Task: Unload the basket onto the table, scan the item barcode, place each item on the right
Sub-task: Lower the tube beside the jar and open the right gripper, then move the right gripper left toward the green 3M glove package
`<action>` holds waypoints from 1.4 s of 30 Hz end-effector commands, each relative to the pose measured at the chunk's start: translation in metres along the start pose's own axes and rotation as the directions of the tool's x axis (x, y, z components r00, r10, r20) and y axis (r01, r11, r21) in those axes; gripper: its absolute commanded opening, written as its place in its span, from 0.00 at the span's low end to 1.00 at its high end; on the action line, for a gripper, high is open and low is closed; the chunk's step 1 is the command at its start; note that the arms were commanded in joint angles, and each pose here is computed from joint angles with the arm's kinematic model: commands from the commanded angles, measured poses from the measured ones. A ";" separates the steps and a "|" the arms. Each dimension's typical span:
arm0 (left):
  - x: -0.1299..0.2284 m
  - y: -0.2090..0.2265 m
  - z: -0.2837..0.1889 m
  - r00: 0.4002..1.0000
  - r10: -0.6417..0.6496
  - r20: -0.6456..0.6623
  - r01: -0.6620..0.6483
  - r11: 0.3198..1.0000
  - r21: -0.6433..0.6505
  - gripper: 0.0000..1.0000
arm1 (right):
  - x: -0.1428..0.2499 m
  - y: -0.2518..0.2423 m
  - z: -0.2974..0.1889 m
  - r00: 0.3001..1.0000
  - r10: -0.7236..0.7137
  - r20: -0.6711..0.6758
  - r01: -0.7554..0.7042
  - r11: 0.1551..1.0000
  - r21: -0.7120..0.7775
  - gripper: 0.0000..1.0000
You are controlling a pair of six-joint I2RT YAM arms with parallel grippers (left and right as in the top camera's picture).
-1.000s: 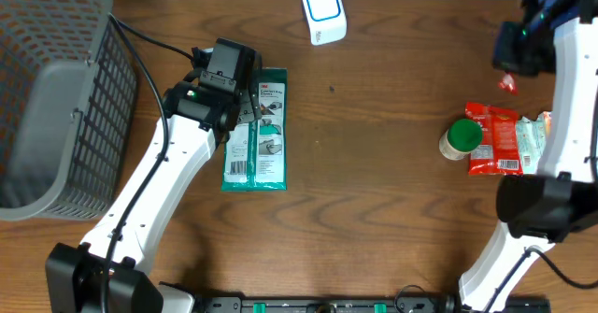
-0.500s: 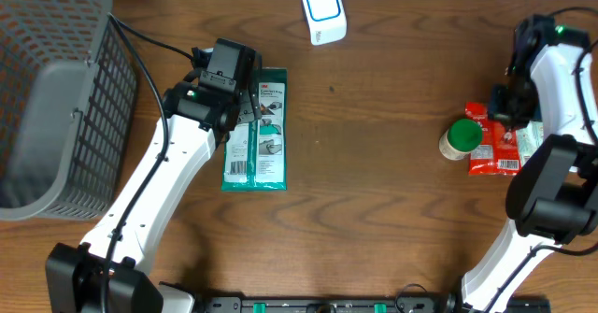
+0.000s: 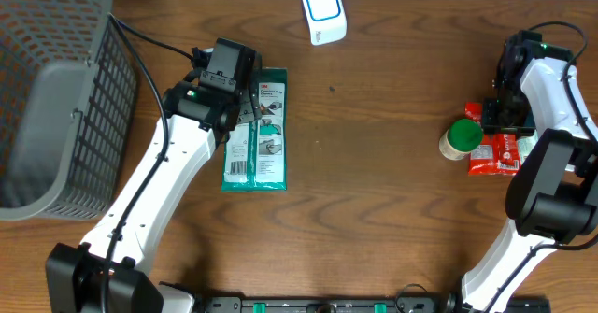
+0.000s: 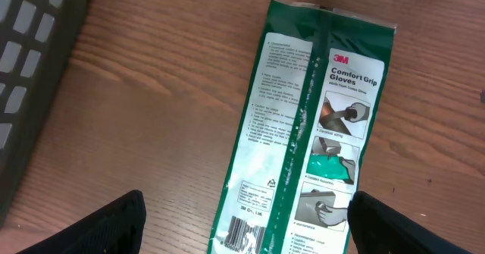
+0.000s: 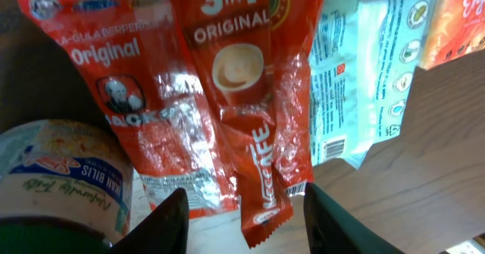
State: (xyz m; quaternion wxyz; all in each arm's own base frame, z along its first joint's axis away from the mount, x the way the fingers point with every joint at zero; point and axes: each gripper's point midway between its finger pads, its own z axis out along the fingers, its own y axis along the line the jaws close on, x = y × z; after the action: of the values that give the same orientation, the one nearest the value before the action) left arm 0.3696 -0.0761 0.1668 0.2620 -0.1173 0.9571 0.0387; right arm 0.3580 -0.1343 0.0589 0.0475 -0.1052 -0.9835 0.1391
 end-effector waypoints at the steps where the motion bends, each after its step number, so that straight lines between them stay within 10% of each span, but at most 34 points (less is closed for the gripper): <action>1: -0.003 0.005 -0.003 1.000 -0.001 0.014 0.001 1.000 -0.013 0.85 | -0.012 -0.001 -0.022 0.999 -0.007 0.043 0.008 1.000 -0.006 0.43; 8: -0.003 0.005 -0.003 1.000 -0.001 0.014 0.001 1.000 -0.013 0.85 | -0.036 0.067 -0.114 0.982 -0.004 0.191 0.085 0.904 -0.420 0.52; 11: -0.003 0.005 -0.003 1.000 -0.001 0.014 0.001 1.000 -0.013 0.85 | -0.041 0.108 -0.144 0.971 -0.002 0.241 0.156 0.767 -0.623 0.99; 15: -0.003 0.005 -0.003 1.000 -0.001 0.014 0.001 1.000 -0.013 0.85 | -0.027 0.159 -0.167 0.970 -0.044 0.241 0.222 0.571 -0.790 0.99; 42: -0.004 0.004 -0.003 1.000 -0.003 0.020 0.003 1.000 -0.009 0.86 | 0.082 0.339 -0.090 0.888 -0.402 0.222 0.429 0.556 -0.711 0.94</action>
State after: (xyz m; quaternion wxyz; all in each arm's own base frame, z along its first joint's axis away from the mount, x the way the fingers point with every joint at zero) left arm 0.3706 -0.0764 0.1674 0.2643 -0.1176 0.9565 0.0375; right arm 0.3619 0.2285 0.0582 0.0016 0.1294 -0.9429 -0.3070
